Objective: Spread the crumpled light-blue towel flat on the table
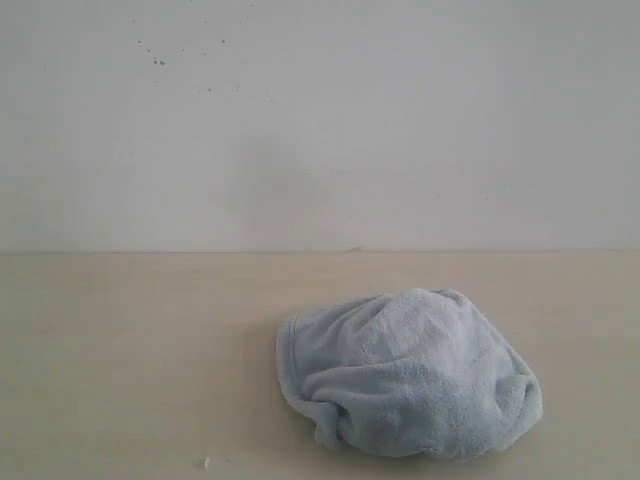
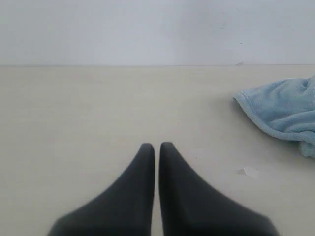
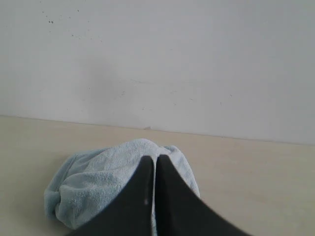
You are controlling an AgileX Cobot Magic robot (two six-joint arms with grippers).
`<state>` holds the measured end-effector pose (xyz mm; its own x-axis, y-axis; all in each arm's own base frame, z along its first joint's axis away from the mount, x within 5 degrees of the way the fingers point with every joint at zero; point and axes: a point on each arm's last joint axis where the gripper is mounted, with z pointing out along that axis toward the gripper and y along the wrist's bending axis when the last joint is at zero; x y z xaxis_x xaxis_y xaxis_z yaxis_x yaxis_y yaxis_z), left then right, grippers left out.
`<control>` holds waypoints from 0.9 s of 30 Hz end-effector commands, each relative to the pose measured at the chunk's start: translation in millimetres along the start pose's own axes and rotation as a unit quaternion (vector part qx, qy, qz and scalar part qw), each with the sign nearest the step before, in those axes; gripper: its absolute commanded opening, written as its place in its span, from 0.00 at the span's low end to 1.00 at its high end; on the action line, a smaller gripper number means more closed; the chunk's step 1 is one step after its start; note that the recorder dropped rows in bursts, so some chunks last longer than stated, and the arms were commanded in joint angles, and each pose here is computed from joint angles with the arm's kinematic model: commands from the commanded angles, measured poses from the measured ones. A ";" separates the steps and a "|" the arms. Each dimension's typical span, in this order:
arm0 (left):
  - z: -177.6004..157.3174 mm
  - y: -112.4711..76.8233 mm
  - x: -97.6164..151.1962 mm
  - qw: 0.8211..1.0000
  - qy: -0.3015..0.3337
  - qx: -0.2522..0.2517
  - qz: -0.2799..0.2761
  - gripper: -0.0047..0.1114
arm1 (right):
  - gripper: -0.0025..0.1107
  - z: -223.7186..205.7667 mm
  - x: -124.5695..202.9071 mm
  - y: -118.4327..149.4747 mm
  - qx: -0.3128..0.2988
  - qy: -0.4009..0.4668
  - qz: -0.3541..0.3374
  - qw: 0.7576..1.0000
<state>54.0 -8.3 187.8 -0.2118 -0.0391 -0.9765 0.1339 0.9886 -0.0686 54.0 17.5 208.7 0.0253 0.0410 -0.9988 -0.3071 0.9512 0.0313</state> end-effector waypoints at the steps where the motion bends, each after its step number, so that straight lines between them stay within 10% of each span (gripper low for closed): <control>1: 0.2 -0.2 1.4 1.000 0.002 0.003 -0.002 0.08 | 0.03 -0.4 -1.1 0.0 0.000 -0.006 -0.001 1.000; 17: 0.2 -0.2 1.4 1.000 0.002 0.003 -0.002 0.08 | 0.03 -0.4 -2.4 0.0 0.000 -0.014 0.000 1.000; 27: 0.2 -0.2 1.4 1.000 0.002 0.003 -0.002 0.08 | 0.03 -3.6 -24.2 -0.5 -0.022 -0.133 0.180 0.974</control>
<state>54.0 -8.3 187.8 -0.2118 -0.0391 -0.9765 0.1339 0.9886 -0.0686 51.8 15.7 227.4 0.1482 0.3158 -0.9372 -0.3448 0.9047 0.2504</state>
